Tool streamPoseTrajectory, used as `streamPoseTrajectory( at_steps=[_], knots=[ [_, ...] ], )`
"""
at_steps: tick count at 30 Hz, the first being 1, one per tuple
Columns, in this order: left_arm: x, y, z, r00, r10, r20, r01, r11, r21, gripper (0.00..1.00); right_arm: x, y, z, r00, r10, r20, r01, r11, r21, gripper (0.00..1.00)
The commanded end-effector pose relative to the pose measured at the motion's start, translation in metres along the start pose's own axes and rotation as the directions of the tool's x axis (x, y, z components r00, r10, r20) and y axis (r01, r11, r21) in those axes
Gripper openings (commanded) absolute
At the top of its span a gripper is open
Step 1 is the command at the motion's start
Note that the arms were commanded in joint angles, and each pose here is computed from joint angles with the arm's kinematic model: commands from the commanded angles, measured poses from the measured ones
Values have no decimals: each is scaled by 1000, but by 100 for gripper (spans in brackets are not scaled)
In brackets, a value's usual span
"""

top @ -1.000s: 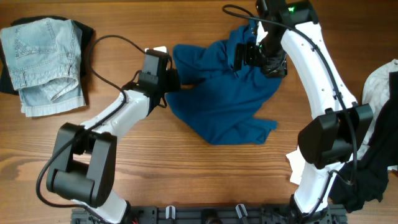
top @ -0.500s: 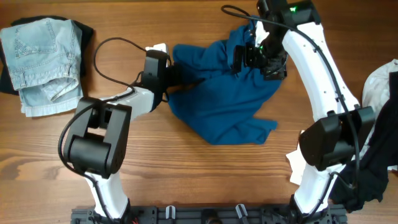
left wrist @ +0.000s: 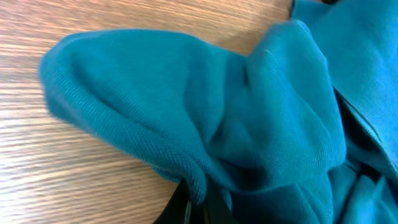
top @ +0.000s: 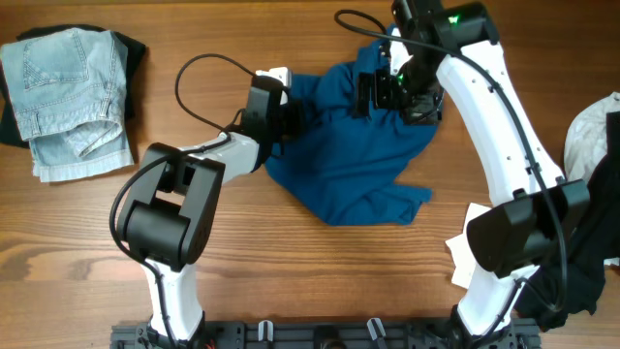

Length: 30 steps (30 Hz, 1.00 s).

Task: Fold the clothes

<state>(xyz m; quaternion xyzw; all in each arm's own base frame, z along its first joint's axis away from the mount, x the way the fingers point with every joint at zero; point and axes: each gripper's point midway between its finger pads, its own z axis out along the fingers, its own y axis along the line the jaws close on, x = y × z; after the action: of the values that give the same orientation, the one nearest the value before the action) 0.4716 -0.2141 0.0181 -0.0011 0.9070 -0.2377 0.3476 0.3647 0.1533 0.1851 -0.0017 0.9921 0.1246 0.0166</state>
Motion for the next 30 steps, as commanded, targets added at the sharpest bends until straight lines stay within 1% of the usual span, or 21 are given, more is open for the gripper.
streamPoseTrajectory(
  at_steps=[1,3,5,6,10,12,15,17,18,20,24,25,27,28,29,30],
  knots=[
    [-7,-1,1,1000,-3,6,3,1000,12,4,7,12,-10,999,-44,17,45,999,-25,100],
    [-17,6,-8,1000,-16,18,16,1000,-9,4,8,15,-9,999,-52,14,53,998,-24,100],
    [-32,25,-20,998,-30,61,35,995,-97,4,8,15,-9,998,-54,16,54,998,-21,100],
    [-45,41,-32,995,-37,96,53,985,-167,4,7,14,-9,998,-55,18,55,998,-17,100],
    [-71,65,-73,990,-27,136,63,962,-265,4,2,11,-9,998,-59,39,59,998,3,100],
    [-85,78,-104,986,-28,164,82,938,-337,4,-2,11,-9,996,-63,56,62,998,6,100],
    [-96,84,-139,984,10,179,65,910,-408,4,-4,12,-9,995,-75,65,74,997,4,100],
    [-106,91,-171,976,39,214,73,868,-491,4,-3,12,-7,990,-127,55,126,992,9,100],
    [-111,90,-182,973,65,221,58,858,-511,4,-1,11,-7,988,-149,47,148,989,13,100],
    [-122,87,-217,959,99,265,68,828,-557,4,7,7,-5,986,-168,6,168,986,21,100],
    [-133,81,-272,932,127,340,114,788,-605,4,29,-1,4,985,-138,-99,142,989,33,99],
    [-135,80,-284,925,133,357,125,778,-615,4,36,-5,12,983,-128,-135,134,990,39,88],
    [-135,78,-298,917,140,373,136,771,-622,4,49,-10,27,973,-122,-196,132,990,38,68],
    [-135,79,-305,914,143,379,142,762,-632,4,59,-9,37,962,-130,-240,139,990,18,56],
    [-134,80,-311,913,146,381,149,751,-644,4,71,-9,50,949,-133,-285,140,990,6,42],
    [-133,81,-314,913,147,380,150,745,-650,4,79,-10,59,940,-134,-313,144,990,9,38]
  ],
)
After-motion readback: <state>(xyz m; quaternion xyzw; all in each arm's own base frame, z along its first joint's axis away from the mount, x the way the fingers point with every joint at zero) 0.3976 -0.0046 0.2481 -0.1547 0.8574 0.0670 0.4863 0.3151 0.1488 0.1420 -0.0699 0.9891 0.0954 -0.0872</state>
